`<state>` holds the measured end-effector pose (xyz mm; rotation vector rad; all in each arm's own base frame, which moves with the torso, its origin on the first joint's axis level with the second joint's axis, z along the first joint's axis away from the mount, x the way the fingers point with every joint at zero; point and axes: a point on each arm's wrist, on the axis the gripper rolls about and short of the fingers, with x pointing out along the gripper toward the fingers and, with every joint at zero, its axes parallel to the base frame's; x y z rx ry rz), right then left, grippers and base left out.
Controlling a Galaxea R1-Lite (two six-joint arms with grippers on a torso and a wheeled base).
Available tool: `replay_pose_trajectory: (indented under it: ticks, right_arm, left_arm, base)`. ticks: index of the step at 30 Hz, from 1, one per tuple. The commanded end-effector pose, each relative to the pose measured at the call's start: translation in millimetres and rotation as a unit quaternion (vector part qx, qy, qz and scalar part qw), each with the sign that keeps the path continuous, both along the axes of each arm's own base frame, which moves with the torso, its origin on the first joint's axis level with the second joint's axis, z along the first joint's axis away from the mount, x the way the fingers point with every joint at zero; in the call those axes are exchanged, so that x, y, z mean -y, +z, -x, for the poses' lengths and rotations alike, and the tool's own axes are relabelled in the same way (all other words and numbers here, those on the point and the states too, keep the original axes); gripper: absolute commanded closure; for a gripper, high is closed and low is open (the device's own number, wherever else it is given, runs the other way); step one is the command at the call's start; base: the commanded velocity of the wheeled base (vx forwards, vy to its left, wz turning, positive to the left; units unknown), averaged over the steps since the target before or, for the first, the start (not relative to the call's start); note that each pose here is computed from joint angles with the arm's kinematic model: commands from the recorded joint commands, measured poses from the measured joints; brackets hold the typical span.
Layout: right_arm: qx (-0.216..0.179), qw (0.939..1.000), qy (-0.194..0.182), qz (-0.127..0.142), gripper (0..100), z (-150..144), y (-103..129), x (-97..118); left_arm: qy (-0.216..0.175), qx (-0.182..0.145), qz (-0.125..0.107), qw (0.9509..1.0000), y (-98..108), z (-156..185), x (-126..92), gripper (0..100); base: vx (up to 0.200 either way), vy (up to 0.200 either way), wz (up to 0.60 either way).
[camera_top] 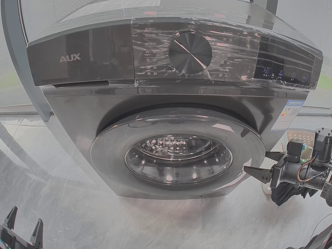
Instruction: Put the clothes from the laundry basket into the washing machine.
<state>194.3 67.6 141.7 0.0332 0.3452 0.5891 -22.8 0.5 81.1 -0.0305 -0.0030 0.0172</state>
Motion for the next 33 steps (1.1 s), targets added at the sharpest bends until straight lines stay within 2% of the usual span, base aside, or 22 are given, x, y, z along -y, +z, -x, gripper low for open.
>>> replay_pose_trajectory:
  ticks: [1, 7, 12, 18, 23, 28, 33]
  right_arm:
    - [-0.005, 0.9999, 0.013, 0.001, 0, 2, -2, -6]
    - [-0.017, 0.9997, 0.012, 0.007, 0, 16, -10, 0]
    - [0.002, 0.9999, 0.014, 0.006, 0, 35, -5, 6]
    - [0.013, 0.9999, 0.007, 0.003, 0, 20, 2, 3]
    - [0.002, 1.0000, 0.000, 0.008, 0, 2, -1, -2]
    - [-0.014, 0.9998, 0.010, 0.013, 0, 5, -8, -5]
    - [-0.025, 0.9993, 0.027, 0.012, 0, 22, -14, -4]
  left_arm:
    - [0.000, -0.001, 0.000, 1.0000, -4, 0, 0, 0]
    - [0.001, -0.001, 0.000, 1.0000, -4, 0, 0, 0]
    - [0.000, -0.001, 0.000, 1.0000, -4, 0, 0, 0]
    - [0.000, -0.001, 0.000, 1.0000, -4, 0, 0, 0]
    - [0.000, -0.001, 0.000, 1.0000, -4, 0, 0, 0]
    - [0.001, -0.001, 0.000, 1.0000, -4, 0, 0, 0]
    - [0.001, -0.001, 0.000, 1.0000, -4, 0, 0, 0]
  base:
    - [0.000, 0.000, 0.00]
    - [0.000, 0.000, 0.00]
    - [0.000, 0.000, 0.00]
    - [0.000, 0.000, 0.00]
    - [-0.200, 0.000, 0.00]
    - [-0.040, 0.000, 0.00]
    - [0.000, 0.000, 0.00]
